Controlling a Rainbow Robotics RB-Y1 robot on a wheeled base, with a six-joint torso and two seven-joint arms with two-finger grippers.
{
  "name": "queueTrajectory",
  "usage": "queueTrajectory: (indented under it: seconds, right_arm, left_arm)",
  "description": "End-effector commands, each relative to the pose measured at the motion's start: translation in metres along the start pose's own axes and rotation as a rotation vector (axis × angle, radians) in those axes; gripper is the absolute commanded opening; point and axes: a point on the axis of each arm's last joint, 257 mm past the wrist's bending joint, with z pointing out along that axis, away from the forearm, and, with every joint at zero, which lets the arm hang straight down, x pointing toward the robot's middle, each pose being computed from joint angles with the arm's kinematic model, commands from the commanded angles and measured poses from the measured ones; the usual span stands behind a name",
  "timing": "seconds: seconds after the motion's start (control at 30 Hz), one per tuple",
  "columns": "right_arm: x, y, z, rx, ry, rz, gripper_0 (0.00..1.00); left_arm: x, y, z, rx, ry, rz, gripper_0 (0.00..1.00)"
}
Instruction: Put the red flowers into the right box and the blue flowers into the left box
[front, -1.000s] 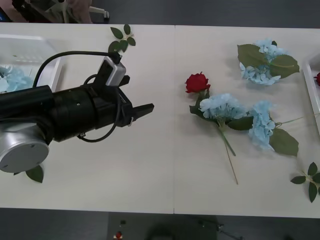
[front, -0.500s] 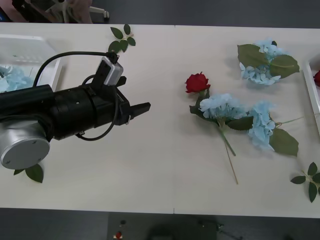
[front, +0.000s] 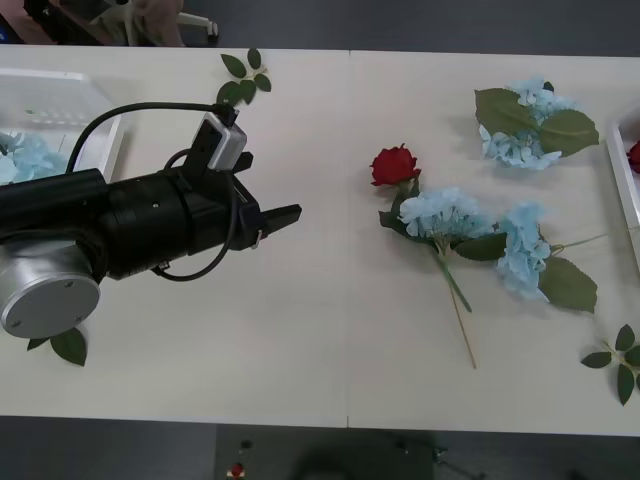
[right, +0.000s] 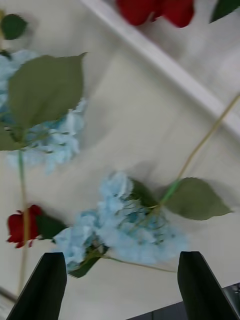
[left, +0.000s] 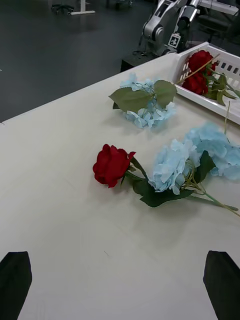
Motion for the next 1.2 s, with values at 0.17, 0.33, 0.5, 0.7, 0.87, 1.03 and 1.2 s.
queueTrajectory:
  seconds: [0.17,0.33,0.5,0.7,0.87,1.03,1.2]
  right_arm:
    - [0.032,0.074,0.02,0.066,-0.033,0.118,0.65]
    - [0.045,0.075,0.055,0.155,-0.064,0.11,0.65]
    - [0.052,0.068,0.084,0.201,-0.078,0.104,0.65]
    - [0.057,0.064,0.109,0.223,-0.085,0.098,0.65]
    - [0.054,0.058,0.125,0.237,-0.106,0.089,0.27]
    - [0.05,0.044,0.14,0.282,-0.137,0.05,0.0]
    - [0.042,0.03,0.139,0.32,-0.146,-0.035,0.0]
  left_arm:
    - [-0.029,0.005,-0.003,-0.005,-0.043,0.086,1.0]
    - [-0.029,0.005,-0.003,-0.005,-0.043,0.086,1.0]
    - [-0.029,0.005,-0.003,-0.005,-0.043,0.086,1.0]
    - [-0.029,0.005,-0.003,-0.005,-0.043,0.086,1.0]
    - [-0.029,0.005,-0.003,-0.005,-0.043,0.086,1.0]
    - [-0.029,0.005,-0.003,-0.005,-0.043,0.086,1.0]
    - [-0.029,0.005,-0.003,-0.005,-0.043,0.086,1.0]
